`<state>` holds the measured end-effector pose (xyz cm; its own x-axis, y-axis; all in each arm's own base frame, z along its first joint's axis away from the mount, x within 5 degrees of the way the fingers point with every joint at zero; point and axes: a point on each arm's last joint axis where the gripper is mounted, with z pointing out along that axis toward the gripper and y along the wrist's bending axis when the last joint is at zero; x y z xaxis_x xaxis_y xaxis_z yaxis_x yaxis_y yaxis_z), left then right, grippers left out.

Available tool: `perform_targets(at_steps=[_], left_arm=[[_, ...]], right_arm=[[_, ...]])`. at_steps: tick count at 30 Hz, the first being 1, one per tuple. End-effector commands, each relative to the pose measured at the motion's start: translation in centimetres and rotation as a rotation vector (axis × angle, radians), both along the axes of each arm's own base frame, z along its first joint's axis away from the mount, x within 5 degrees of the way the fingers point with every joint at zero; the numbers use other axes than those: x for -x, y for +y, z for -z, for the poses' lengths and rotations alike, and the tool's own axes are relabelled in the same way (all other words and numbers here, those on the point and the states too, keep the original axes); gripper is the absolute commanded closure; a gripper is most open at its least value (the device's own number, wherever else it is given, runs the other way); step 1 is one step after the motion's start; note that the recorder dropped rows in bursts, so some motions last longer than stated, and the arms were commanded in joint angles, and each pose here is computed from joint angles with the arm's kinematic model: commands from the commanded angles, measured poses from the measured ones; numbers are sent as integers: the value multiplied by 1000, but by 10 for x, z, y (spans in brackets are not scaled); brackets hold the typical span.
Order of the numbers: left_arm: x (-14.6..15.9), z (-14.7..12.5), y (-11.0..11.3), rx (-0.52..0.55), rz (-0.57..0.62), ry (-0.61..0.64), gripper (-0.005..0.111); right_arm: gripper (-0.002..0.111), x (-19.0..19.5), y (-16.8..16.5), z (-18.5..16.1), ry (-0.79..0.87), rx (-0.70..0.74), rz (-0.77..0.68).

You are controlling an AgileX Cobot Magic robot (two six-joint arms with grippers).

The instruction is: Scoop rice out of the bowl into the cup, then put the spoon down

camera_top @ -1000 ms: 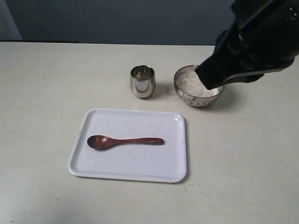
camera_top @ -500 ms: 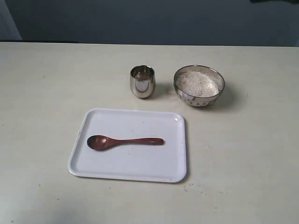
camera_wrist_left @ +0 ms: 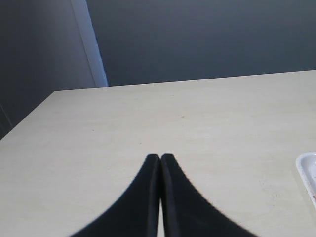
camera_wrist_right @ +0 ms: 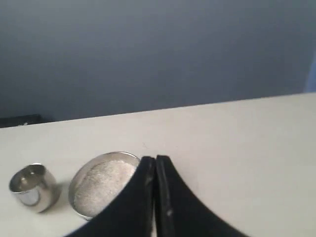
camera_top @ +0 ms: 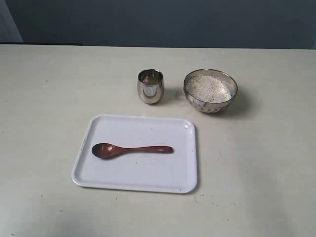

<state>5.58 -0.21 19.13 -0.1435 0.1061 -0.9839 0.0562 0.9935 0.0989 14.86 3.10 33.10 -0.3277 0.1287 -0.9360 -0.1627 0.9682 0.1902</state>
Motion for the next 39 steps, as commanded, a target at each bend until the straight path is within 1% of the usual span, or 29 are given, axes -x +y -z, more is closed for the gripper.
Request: perform_targets(at_steps=[1, 5, 8, 14, 20, 23, 36, 39], left_arm=[[0, -2, 0, 4, 2, -19, 106], [0, -2, 0, 4, 2, -19, 106], [0, -2, 0, 4, 2, -19, 106], [0, -2, 0, 4, 2, -19, 106], [0, -2, 0, 4, 2, -19, 106], [0, -2, 0, 4, 2, -19, 106], [0, -2, 0, 2, 2, -19, 106], [0, -2, 0, 2, 2, -19, 106]], right_arm=[[108, 25, -20, 44, -13, -73, 142], [108, 45, -30, 67, -38, -81, 231], [108, 57, -32, 80, -54, -82, 257], [108, 75, -31, 107, -84, -59, 252], [108, 88, -30, 136, -124, -107, 253], [108, 93, -29, 135, -185, -129, 249], [108, 94, -26, 145, -73, -109, 220], [108, 94, -26, 145, -70, -108, 219]])
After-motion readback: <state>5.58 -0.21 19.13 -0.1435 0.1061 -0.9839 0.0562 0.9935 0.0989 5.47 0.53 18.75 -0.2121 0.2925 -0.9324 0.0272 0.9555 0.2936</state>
